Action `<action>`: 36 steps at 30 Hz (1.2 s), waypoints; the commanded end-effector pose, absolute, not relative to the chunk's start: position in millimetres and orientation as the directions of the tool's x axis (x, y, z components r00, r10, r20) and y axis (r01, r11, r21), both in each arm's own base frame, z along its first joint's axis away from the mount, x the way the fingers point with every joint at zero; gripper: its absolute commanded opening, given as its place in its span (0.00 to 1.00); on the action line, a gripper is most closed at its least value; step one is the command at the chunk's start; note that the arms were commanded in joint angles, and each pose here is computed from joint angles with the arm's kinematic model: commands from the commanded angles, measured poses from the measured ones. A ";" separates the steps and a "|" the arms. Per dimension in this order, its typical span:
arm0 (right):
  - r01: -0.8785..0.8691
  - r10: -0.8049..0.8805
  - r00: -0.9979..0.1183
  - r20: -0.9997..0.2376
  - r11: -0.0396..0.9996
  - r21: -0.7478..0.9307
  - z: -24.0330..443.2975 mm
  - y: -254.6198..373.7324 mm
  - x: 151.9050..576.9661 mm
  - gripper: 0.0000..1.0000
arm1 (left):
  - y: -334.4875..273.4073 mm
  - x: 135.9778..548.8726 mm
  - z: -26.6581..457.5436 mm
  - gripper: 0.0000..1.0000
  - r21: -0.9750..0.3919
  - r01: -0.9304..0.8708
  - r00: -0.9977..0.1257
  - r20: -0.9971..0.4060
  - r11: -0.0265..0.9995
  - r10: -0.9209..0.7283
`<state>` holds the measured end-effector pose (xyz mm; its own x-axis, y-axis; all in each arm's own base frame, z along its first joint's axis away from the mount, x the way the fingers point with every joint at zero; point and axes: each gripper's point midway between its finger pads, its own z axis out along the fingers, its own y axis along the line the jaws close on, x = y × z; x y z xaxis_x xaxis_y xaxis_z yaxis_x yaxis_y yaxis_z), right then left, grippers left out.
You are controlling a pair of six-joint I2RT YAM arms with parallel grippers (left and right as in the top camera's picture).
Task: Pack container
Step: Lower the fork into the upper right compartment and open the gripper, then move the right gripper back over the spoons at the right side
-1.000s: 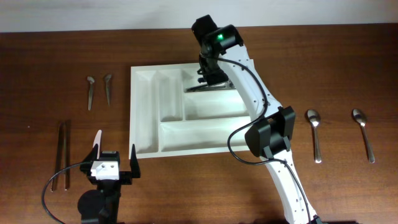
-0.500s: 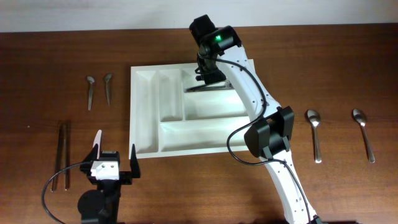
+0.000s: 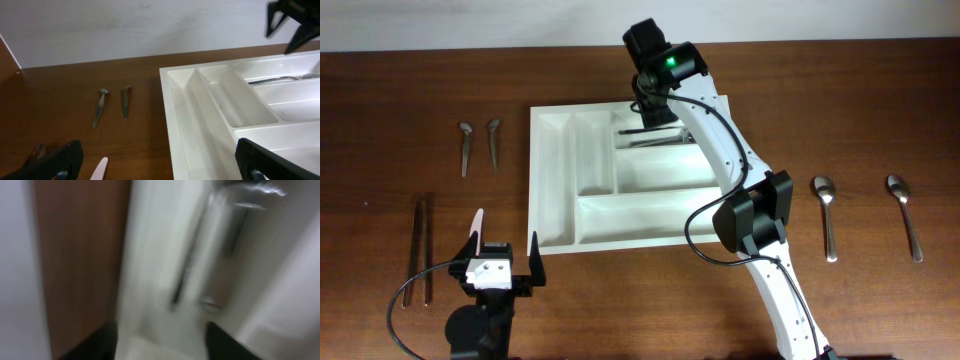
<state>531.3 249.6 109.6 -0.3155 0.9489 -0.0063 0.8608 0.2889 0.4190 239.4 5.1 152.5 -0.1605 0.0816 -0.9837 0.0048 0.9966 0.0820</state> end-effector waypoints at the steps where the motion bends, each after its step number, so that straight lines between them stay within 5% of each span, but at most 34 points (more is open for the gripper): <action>1: 0.729 0.879 -0.459 -0.131 0.457 0.510 134.6 246.3 555.9 0.68 | 7.3 239.3 151.2 0.99 0.100 -0.004 -0.160 -0.982 0.995 0.098; 6: 0.408 0.656 -0.619 -0.433 0.739 0.536 193.6 227.8 591.7 0.82 | 7.3 239.3 151.2 0.99 0.100 -0.005 -0.161 -0.982 0.995 0.098; 10: 0.164 0.373 -0.677 -0.635 0.917 0.364 235.1 198.9 592.5 0.99 | 7.3 239.3 151.2 0.99 0.100 -0.005 -0.161 -0.982 0.995 0.098; 12: 0.068 0.237 -0.679 -0.695 0.963 0.262 256.1 182.1 585.5 0.99 | 7.3 239.3 151.2 0.99 0.100 -0.005 -0.161 -0.982 0.995 0.098; 19: -0.082 -0.042 -0.679 -0.733 0.996 0.020 307.9 123.2 547.9 0.99 | 7.3 239.3 151.2 0.99 0.100 -0.004 -0.160 -0.982 0.995 0.098; 25: -0.153 -0.202 -0.778 -0.595 0.979 -0.131 312.4 64.6 491.0 0.99 | 7.3 239.3 151.2 0.99 0.100 -0.004 -0.160 -0.982 0.995 0.098; 36: -0.185 -0.250 -0.728 -0.639 0.968 -0.168 361.9 37.4 457.7 0.99 | 7.3 239.3 151.2 0.99 0.100 -0.004 -0.160 -0.982 0.995 0.098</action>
